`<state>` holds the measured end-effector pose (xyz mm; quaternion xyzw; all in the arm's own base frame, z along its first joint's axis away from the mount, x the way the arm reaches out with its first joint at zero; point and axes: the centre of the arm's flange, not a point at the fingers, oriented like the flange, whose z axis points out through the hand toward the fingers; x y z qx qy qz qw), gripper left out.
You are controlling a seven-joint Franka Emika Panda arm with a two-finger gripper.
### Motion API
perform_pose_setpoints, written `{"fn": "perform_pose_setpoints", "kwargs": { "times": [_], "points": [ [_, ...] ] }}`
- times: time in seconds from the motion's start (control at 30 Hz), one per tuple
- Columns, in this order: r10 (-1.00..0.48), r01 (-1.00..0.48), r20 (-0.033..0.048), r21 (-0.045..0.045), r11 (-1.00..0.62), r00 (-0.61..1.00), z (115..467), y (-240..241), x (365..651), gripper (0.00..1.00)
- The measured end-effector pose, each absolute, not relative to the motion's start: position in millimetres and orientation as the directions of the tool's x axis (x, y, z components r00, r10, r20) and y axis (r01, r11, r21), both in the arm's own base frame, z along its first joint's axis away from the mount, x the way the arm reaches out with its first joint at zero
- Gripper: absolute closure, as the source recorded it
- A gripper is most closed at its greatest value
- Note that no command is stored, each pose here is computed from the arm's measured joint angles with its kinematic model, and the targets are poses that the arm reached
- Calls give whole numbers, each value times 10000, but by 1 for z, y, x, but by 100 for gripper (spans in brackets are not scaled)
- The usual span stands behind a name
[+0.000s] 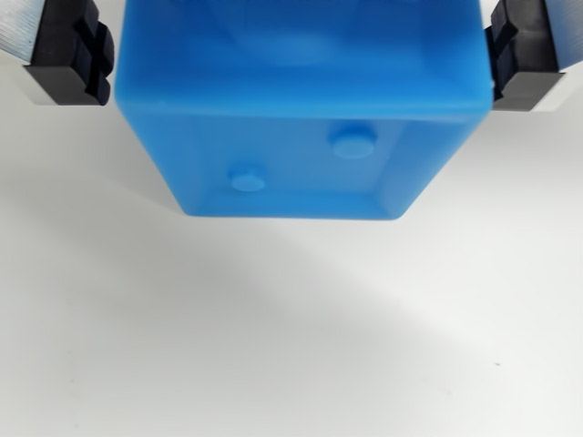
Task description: Stack cube
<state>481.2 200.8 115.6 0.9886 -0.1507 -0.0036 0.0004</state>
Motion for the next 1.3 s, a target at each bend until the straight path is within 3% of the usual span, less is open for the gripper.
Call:
{"fn": "perform_pose_setpoints", "kwargs": {
  "times": [0.03, 0.07, 1.3],
  "points": [
    [-2979, -2979, -70, 20, -9546, 9546, 115, 201, 481, 0],
    [-2979, -2979, -69, 21, -9546, 9546, 115, 201, 481, 100],
    [-2980, -2980, -56, 18, -9546, 9546, 115, 201, 482, 100]
  ]
}}
